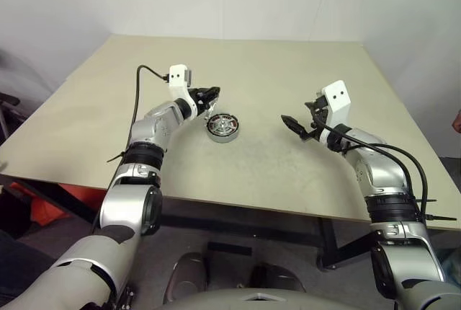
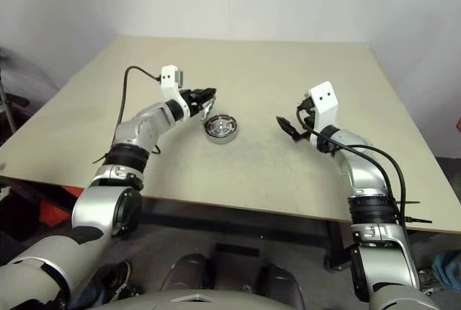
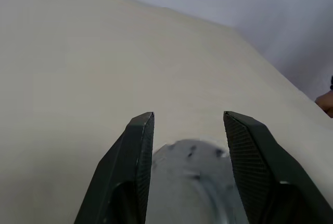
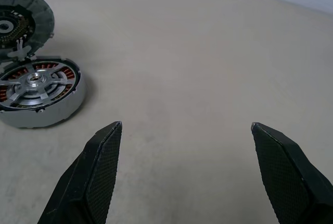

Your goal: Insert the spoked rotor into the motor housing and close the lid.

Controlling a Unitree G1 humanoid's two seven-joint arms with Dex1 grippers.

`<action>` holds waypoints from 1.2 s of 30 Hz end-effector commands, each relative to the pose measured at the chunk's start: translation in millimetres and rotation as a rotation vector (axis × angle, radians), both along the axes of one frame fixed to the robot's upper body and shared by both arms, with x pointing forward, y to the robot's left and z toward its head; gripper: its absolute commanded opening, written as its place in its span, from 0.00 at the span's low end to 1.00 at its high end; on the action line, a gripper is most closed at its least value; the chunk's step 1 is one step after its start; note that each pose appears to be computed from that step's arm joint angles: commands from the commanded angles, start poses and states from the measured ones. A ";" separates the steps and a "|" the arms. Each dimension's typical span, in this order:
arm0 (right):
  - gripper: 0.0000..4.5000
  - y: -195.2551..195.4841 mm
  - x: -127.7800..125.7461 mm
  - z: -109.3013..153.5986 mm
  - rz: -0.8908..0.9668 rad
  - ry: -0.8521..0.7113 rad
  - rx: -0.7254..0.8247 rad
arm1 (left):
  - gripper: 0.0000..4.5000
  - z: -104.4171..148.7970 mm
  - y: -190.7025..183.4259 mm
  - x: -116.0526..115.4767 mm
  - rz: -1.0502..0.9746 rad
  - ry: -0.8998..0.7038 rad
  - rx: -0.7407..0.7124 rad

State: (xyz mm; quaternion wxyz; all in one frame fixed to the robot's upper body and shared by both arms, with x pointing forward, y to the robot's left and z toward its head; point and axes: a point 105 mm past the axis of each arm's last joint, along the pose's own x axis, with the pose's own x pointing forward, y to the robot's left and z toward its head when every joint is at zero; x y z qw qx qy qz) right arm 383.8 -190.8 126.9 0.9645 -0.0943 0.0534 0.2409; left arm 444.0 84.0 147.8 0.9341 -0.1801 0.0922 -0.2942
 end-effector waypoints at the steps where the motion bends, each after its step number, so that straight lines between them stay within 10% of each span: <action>1: 1.00 -0.8 4.4 26.1 -0.015 -0.092 0.021 | 0.50 8.9 -13.6 -1.3 -0.052 -0.021 0.018; 14: 1.00 -1.6 5.3 25.9 -0.022 -0.098 0.016 | 0.50 20.0 5.4 4.2 0.033 -0.021 -0.149; 36: 1.00 -1.4 12.8 32.7 -0.050 -0.133 0.034 | 0.50 -31.8 -20.7 -12.6 -0.080 0.186 0.031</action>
